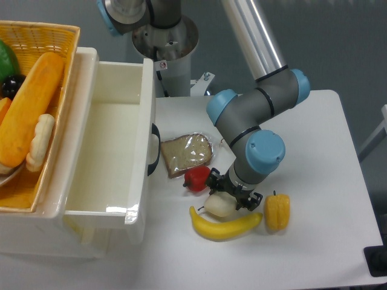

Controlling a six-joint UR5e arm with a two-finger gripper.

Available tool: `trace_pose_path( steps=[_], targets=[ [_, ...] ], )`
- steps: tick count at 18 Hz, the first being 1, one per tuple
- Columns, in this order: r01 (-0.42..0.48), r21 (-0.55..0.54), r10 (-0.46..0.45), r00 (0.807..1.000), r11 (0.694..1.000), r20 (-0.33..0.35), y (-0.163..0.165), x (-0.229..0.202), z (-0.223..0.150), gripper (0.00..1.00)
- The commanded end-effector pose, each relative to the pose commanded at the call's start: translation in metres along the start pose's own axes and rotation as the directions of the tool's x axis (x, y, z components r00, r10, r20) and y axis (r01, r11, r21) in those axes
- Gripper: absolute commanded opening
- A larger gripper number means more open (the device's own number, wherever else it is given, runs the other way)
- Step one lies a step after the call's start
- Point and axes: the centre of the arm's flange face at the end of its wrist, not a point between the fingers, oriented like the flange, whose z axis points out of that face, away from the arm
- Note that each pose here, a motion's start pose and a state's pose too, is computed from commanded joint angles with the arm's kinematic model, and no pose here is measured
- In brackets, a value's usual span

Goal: Pick up the pear

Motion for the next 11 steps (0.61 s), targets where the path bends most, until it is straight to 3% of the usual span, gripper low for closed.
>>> trace_pose_path(
  steps=[4, 11],
  targets=[
    [0.008, 0.003, -0.008, 1.0, 1.0, 0.007, 0.002, 0.001, -0.008, 0.54],
    [0.018, 0.052, -0.022, 0.996, 0.998, 0.082, 0.022, -0.002, -0.067, 0.54]
  ],
)
